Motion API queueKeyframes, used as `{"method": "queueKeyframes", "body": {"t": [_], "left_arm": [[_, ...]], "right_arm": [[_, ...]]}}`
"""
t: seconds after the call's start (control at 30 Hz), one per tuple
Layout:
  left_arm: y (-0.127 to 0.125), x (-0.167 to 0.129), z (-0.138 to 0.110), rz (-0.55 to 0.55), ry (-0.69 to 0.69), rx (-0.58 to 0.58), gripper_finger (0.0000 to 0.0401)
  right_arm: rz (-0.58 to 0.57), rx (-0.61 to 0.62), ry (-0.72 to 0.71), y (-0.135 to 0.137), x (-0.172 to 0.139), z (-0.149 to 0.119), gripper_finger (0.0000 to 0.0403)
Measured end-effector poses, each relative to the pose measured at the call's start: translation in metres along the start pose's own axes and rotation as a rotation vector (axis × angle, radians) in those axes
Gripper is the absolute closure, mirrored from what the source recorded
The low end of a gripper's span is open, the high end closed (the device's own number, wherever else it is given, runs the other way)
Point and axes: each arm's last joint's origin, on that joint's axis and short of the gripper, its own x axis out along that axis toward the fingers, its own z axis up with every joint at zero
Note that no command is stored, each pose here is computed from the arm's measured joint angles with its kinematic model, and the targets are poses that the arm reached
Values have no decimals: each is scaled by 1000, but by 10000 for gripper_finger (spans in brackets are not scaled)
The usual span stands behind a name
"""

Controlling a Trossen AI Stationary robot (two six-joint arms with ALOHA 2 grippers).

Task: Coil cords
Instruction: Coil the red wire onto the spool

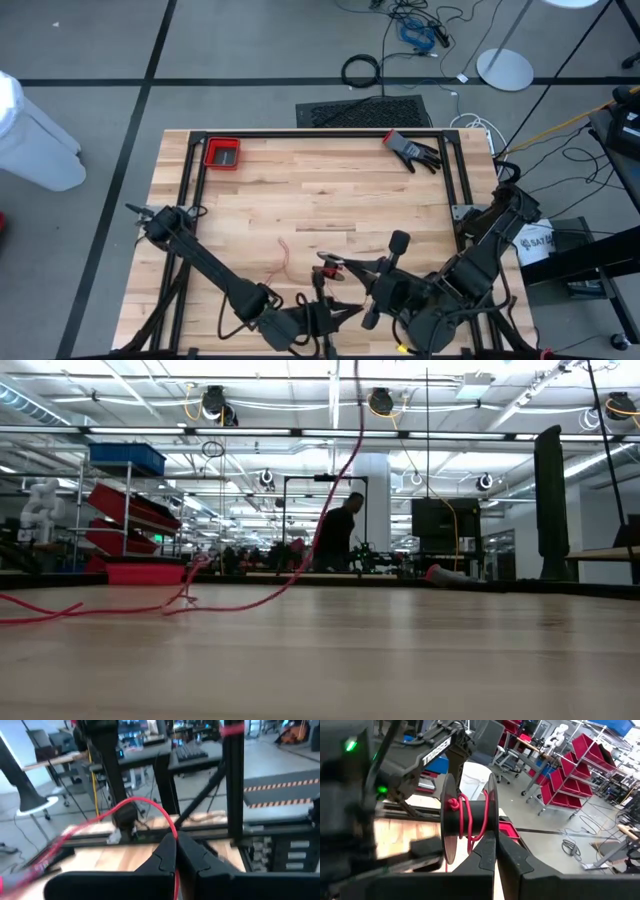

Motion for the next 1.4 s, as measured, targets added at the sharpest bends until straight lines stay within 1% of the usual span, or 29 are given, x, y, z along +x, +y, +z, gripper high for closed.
{"method": "queueKeyframes", "body": {"t": [0.1, 0.33, 0.47, 0.57, 0.63, 0.7, 0.77, 0.9, 1.0, 1.07, 1.13, 1.23, 1.33, 1.4], "left_arm": [[2, 0, 17, -32, -25, -16, 398], [3, -7, 49, -117, -6, 6, 398], [-2, -14, 51, -142, 31, 46, 393], [-8, -21, 46, -164, 71, 92, 379], [-12, -25, 44, -174, 91, 90, 358], [-15, -29, 42, -187, 107, 82, 328], [-18, -35, 43, -200, 113, 87, 291], [-23, -46, 48, -219, 99, 58, 206], [-28, -55, 49, -199, 94, 63, 153], [-31, -62, 51, -169, 88, 71, 126], [-32, -69, 55, -157, 78, 65, 107], [-33, -81, 63, -171, 62, 53, 90], [-35, -93, 68, -165, 49, 41, 84], [-37, -100, 71, -121, 39, 33, 84]], "right_arm": [[-2, -12, 2, 3, 1, -1, 403], [1, -30, 7, 3, 4, -2, 403], [20, -33, 10, 4, 4, -2, 403], [27, -45, 13, 4, 4, -3, 403], [27, -45, 12, 5, 4, -3, 403], [27, -47, 12, 5, 4, -3, 403], [27, -48, 12, 5, 4, -3, 403], [39, -55, 13, 5, 3, -3, 403], [52, -54, 14, 6, 3, -3, 403], [53, -53, 14, 5, 3, -3, 403], [54, -54, 14, 5, 3, -3, 403], [53, -58, 14, 5, 3, -3, 403], [58, -60, 11, 5, 1, -2, 403], [61, -55, 7, 3, -1, -1, 403]]}}
